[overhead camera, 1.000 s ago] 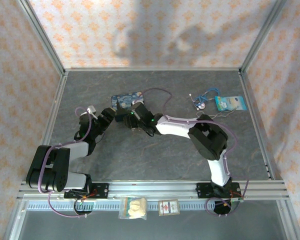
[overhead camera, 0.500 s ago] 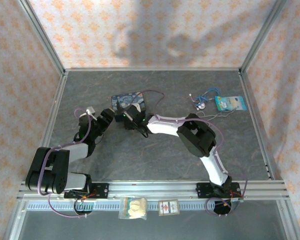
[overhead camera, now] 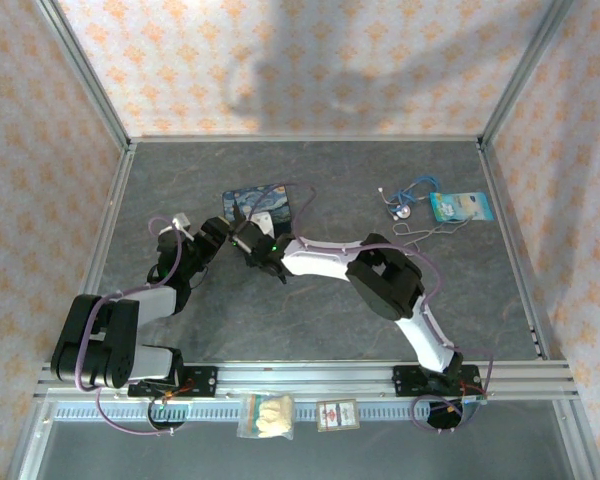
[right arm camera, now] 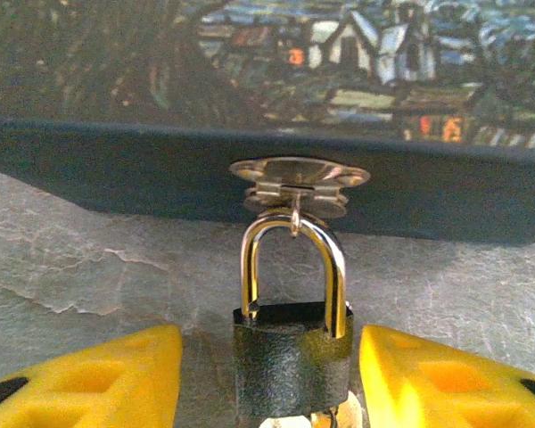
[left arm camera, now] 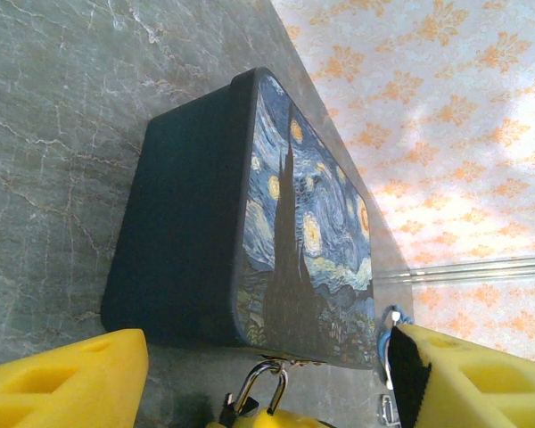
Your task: Unlock a padlock with a key
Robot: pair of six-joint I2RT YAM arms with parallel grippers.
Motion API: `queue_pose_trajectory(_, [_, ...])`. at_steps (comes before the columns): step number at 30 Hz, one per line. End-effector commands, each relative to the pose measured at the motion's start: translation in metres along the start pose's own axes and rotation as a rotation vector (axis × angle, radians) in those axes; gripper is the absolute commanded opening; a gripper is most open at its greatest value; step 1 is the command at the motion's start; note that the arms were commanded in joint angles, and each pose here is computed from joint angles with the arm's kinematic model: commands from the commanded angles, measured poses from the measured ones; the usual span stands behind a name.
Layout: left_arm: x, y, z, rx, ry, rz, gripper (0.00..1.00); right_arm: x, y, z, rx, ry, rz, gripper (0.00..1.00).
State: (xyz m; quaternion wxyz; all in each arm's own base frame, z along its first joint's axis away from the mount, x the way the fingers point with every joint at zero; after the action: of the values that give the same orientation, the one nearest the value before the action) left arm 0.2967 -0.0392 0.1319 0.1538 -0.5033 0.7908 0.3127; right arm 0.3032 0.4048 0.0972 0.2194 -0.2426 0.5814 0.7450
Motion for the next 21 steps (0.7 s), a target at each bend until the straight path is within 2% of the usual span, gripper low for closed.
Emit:
queue_pose_trajectory(1, [-0.006, 0.006, -0.001, 0.005, -0.008, -0.034, 0.72, -0.003, -0.007, -0.003, 0.058, -0.017, -0.022, 0.49])
queue_pose_trajectory(4, [-0.006, 0.007, -0.001, 0.005, -0.012, -0.037, 0.72, -0.003, -0.011, -0.002, 0.065, -0.013, -0.026, 0.46])
queue_pose_trajectory(9, [-0.006, 0.009, -0.001, 0.003, -0.012, -0.044, 0.72, -0.001, -0.016, -0.004, 0.094, 0.019, -0.037, 0.35])
queue_pose_trajectory(20, [-0.008, 0.01, 0.001, 0.002, -0.011, -0.047, 0.72, -0.003, -0.014, -0.019, 0.17, 0.179, -0.106, 0.34])
queue_pose_trajectory(21, [-0.008, 0.01, 0.001, 0.001, -0.012, -0.046, 0.72, -0.003, -0.014, -0.02, 0.16, 0.189, -0.098, 0.36])
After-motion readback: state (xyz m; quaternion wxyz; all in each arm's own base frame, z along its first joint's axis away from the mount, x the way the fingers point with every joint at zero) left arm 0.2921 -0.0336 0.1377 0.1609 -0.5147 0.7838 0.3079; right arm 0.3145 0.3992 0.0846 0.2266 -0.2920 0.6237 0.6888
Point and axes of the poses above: each hand's point on the last joint's axis, 136 mm out from that joint toward the fingers, its own y axis back along the fingers, its own z axis along the line the jaws close on, x = y × z, the point moved 7 cm from there along y, back along the fingers, and after that the axes turned 13 degrees about -y, right-handed, at the moved point
